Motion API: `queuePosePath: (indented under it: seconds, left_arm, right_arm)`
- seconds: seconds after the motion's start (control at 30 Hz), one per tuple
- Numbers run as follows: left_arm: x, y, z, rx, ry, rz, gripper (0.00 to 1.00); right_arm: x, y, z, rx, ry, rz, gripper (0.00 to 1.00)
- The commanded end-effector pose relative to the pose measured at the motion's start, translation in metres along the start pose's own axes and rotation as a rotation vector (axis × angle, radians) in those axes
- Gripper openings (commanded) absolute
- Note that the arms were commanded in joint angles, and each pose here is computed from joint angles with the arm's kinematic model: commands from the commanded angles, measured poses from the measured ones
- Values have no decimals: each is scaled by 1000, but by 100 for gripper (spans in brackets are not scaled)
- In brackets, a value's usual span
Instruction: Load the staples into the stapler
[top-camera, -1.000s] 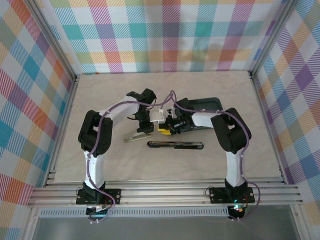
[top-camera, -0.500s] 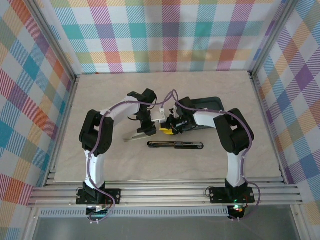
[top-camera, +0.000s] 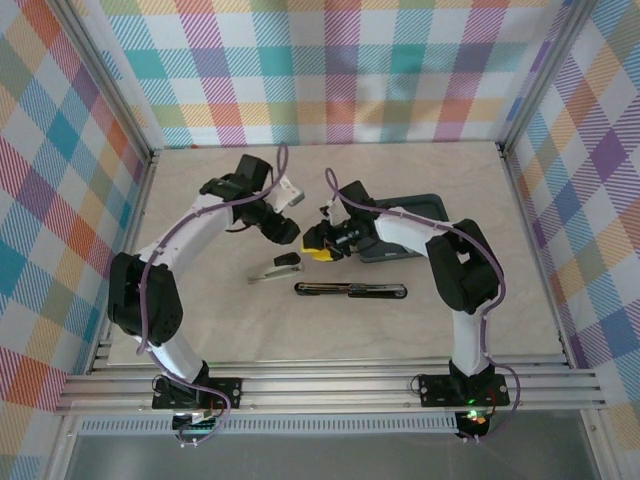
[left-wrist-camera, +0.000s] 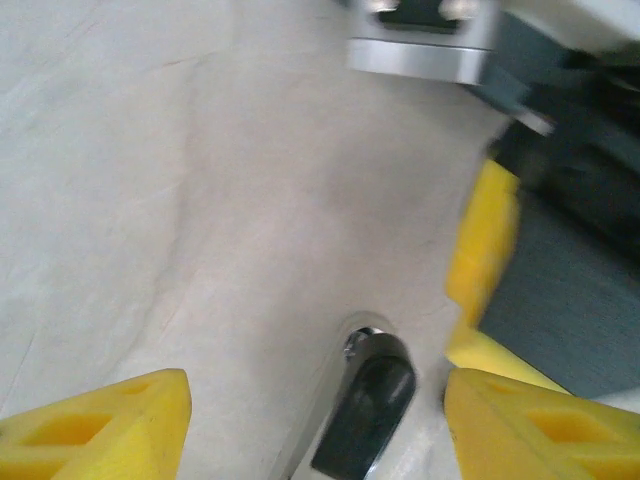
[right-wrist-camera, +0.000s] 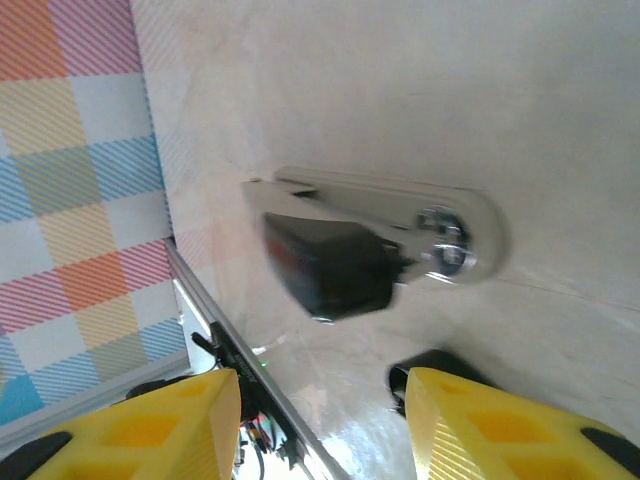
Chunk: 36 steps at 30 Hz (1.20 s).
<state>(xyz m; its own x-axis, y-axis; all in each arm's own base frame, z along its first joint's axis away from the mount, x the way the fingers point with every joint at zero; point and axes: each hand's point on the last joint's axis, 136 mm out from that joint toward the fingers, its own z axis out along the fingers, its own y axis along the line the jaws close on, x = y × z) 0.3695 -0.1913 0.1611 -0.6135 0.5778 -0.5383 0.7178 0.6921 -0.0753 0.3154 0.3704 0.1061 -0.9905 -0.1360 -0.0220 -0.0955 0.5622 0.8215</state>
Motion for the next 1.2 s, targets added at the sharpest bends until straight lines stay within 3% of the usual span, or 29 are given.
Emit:
queuePosePath:
  seconds: [0.0, 0.47, 0.7, 1.17]
  left_arm:
    - [10, 9, -8, -34, -40, -157, 68]
    - [40, 11, -5, -31, -58, -239, 68]
    - [39, 12, -2, -23, -58, -247, 68]
    - [41, 11, 6, -3, -42, -267, 68]
  right_arm:
    - [5, -3, 13, 33, 43, 2, 48]
    - [7, -26, 41, 111, 99, 47, 42]
    - [1, -25, 43, 99, 90, 47, 47]
    - [10, -67, 58, 187, 122, 123, 32]
